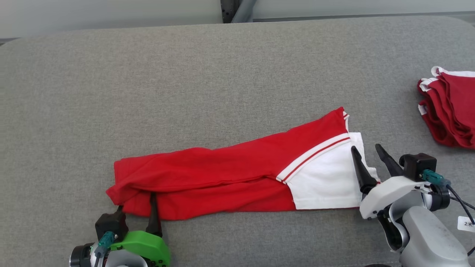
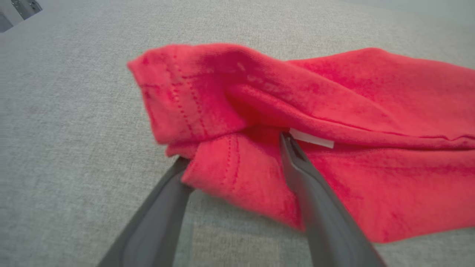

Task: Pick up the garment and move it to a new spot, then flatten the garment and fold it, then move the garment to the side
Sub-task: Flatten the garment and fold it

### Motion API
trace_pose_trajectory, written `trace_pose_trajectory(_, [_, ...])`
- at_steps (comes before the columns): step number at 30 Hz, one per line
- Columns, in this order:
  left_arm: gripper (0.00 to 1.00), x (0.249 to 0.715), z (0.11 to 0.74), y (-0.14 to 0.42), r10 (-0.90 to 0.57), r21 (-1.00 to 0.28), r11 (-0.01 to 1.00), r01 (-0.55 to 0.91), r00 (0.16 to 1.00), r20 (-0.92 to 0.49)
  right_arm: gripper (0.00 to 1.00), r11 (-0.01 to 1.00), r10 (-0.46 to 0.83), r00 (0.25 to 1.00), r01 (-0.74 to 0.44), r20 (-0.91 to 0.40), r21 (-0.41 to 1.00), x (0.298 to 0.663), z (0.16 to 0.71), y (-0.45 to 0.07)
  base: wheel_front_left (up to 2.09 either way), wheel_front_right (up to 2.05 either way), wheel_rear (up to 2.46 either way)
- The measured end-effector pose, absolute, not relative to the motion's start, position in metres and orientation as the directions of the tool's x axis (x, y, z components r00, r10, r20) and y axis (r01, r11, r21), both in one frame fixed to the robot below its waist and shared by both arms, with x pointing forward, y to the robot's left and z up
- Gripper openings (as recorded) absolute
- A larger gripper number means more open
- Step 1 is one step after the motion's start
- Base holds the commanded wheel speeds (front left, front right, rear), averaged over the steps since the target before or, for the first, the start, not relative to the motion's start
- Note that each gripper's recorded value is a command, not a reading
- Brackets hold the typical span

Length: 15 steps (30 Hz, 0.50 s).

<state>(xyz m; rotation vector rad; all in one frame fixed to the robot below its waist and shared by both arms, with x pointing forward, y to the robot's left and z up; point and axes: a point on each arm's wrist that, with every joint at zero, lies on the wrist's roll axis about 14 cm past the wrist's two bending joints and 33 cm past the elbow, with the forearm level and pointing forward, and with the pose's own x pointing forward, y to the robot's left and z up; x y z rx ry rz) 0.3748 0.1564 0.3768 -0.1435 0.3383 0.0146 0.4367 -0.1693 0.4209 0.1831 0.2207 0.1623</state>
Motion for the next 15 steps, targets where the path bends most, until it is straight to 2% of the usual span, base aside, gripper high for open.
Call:
trace_pose_trajectory(11, [1.00,0.355,0.386,0.183,0.072,-0.122,0.986,-0.115,0.947,-0.312,1.00,0.965,0.147,0.939,-0.068,-0.310,0.252,0.438,0.386,-0.167,0.00,0.00,0.00])
trace_pose_trajectory(15, [1.00,0.348,0.388,0.198,0.113,-0.110,0.982,-0.154,0.945,-0.307,1.00,0.957,0.192,0.924,-0.101,-0.331,0.272,0.440,0.378,-0.148,0.00,0.00,0.00])
